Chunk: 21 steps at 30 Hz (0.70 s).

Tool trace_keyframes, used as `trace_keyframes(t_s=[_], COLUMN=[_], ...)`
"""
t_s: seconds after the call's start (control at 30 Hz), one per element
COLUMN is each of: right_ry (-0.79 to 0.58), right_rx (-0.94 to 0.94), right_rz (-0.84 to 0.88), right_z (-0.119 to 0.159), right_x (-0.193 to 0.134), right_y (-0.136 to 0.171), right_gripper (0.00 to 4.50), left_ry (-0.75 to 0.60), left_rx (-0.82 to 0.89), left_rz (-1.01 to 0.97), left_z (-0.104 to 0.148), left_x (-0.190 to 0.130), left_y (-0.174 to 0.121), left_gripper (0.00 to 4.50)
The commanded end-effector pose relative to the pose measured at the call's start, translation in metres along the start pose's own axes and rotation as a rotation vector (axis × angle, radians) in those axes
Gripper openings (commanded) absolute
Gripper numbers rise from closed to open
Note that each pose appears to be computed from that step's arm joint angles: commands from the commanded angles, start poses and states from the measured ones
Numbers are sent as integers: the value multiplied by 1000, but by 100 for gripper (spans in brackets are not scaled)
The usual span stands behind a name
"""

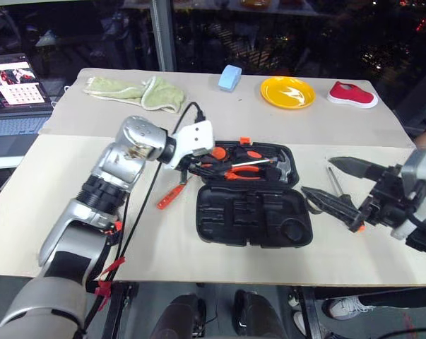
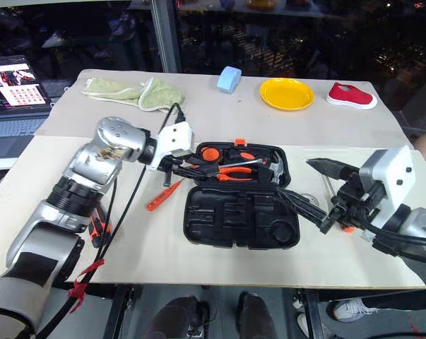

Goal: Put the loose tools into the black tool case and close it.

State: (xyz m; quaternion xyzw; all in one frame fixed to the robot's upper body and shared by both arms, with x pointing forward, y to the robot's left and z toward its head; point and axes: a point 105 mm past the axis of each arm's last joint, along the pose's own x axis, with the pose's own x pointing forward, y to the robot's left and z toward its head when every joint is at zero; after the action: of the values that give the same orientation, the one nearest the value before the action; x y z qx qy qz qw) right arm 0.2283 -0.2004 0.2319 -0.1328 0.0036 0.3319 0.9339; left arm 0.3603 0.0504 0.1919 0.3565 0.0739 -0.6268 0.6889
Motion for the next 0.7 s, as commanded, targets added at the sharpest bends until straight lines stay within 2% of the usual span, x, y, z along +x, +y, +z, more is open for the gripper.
trace_keyframes(t_s=[0.03,0.13,0.23,0.33,0.47,0.7], right_ry=[19,35,42,41,32,26], right_rx=[-45,-34,-10,-1,12,7], right_rz=[-52,-84,-113,-125,-160,-184], right_z=[6,3,-3,-5,-7,-8], right_x=[-18,-27,-32,-33,-33,-33], right_y=[-4,-4,1,5,1,-3], right_gripper=[450,450,450,450,450,450], left_ry=[-33,-22,68,154,119,138], left_rx=[61,85,99,58,-14,31], left_rz=[-33,-75,-129,-78,-169,-139], left_z=[17,12,-3,-14,-5,-9], left_x=[8,17,25,32,35,40], left_y=[-2,-8,-15,-6,-20,-18], left_gripper=[85,85,85,85,85,85])
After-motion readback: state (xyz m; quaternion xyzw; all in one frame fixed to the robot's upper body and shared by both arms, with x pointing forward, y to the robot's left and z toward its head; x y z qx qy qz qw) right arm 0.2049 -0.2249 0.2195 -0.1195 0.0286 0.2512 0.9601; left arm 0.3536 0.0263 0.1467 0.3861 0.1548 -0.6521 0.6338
